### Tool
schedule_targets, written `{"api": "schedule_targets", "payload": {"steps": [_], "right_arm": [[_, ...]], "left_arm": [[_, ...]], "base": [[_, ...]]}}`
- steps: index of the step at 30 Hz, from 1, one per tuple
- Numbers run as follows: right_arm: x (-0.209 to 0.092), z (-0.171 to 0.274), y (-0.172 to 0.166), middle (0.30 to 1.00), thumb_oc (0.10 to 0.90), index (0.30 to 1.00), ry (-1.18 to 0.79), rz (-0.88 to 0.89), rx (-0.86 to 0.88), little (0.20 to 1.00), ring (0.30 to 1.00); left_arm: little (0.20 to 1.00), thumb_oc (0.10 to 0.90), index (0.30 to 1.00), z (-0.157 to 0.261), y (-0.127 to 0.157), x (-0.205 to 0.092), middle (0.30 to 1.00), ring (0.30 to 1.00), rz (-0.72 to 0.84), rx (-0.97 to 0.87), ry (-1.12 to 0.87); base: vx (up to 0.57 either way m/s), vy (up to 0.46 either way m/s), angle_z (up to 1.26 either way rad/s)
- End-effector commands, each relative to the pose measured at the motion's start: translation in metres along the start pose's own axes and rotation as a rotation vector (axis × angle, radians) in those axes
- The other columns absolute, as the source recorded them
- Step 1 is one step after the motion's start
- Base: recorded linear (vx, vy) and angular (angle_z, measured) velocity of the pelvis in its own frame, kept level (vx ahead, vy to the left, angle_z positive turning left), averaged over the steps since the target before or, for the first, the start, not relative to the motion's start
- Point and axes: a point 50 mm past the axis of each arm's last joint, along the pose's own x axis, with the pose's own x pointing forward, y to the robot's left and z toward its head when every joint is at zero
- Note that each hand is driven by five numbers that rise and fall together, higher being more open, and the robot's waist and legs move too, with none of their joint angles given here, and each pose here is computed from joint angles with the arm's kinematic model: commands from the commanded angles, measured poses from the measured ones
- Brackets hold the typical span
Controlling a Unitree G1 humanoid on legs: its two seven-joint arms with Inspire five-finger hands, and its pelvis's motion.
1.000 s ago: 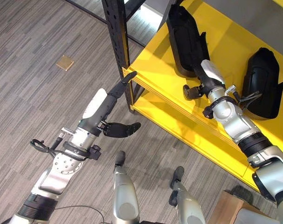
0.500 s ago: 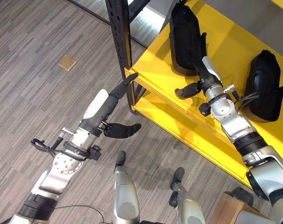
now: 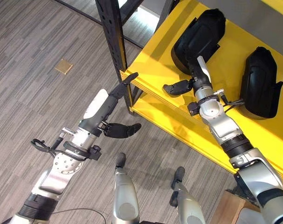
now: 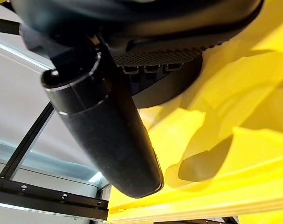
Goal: Move parts from the plastic box to the shelf.
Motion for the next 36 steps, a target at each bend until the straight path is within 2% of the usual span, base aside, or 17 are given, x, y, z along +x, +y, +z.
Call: {"api": "schedule_targets", "payload": {"steps": [1, 4, 14, 28, 36], "right_arm": [[-0.013, -0.027, 0.003, 1.0, 0.9, 1.0, 0.109, -0.009, -0.057, 1.0, 1.0], [-0.012, -0.026, 0.003, 1.0, 0.9, 1.0, 0.101, -0.005, -0.09, 1.0, 1.0], [-0.008, -0.011, -0.005, 1.0, 0.9, 1.0, 0.015, -0.013, -0.399, 1.0, 1.0], [-0.006, -0.016, -0.013, 1.0, 0.9, 1.0, 0.072, 0.122, -0.612, 1.0, 1.0], [-0.007, -0.025, -0.024, 1.0, 0.9, 1.0, 0.137, 0.118, -0.676, 1.0, 1.0]], "left_arm": [[1.0, 0.9, 1.0, 0.032, 0.009, 0.016, 1.0, 1.0, 0.147, -0.049, -0.21], [1.0, 0.9, 1.0, 0.033, 0.01, 0.017, 1.0, 1.0, 0.156, -0.051, -0.209], [1.0, 0.9, 1.0, 0.034, 0.009, 0.018, 1.0, 1.0, 0.162, -0.063, -0.205], [1.0, 0.9, 1.0, 0.035, 0.012, 0.016, 1.0, 1.0, 0.132, -0.061, -0.206], [1.0, 0.9, 1.0, 0.034, 0.013, 0.015, 1.0, 1.0, 0.115, -0.054, -0.196]], "base": [[-0.02, 0.062, -0.07], [-0.01, 0.03, -0.02], [0.0, 0.013, -0.01], [0.0, -0.012, 0.0], [0.02, -0.019, 0.01]]}}
